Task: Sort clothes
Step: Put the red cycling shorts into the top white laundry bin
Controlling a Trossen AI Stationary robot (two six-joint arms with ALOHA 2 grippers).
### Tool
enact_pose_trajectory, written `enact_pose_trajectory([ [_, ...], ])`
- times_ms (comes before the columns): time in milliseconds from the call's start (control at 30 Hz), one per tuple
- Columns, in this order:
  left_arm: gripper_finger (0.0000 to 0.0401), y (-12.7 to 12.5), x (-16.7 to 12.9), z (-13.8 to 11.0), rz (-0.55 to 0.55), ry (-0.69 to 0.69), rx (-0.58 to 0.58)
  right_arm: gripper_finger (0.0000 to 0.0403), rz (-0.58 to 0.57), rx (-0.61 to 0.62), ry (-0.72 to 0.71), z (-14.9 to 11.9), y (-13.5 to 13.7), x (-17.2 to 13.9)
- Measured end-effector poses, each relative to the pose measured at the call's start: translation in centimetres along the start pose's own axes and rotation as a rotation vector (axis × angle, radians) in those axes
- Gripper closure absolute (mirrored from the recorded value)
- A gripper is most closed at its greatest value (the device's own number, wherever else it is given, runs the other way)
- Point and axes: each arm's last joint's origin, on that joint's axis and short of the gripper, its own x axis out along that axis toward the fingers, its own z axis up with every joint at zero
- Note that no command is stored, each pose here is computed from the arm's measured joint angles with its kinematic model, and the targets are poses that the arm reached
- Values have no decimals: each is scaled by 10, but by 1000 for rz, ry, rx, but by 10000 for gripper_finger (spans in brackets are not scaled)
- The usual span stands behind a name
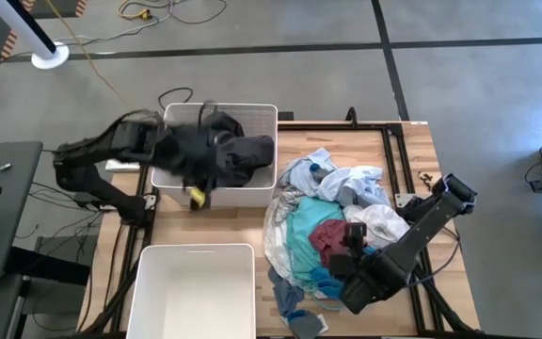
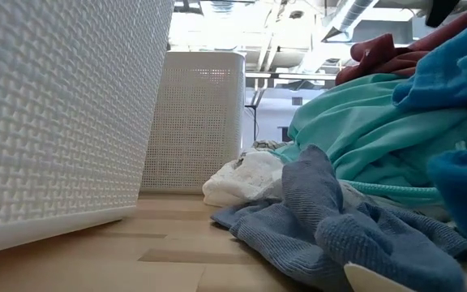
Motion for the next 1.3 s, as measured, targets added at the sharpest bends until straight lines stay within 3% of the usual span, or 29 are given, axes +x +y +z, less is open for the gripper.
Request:
enact_pose_trajectory([
  [200,320,-57,-11,-10,16,20,102,159,-48,5,43,-3,-3,19],
  [500,320,-128,-42,-31,104,-123,196,169,-122,13,110,-7,-11,49],
  [633,320,-150,-50,-39,152,-187,223,220,-132,2,132,-5,-17,56],
  [867,320,-192,-45,-58,205,-281,285,378,-132,-51,141,2,-27,62],
  [1067,321,-232,-31,-75,212,-310,410,386,-127,-64,136,10,-36,62],
  [1300,322,-259,-13,-96,288,-288,486,399,-152,-88,-9,33,-49,32],
])
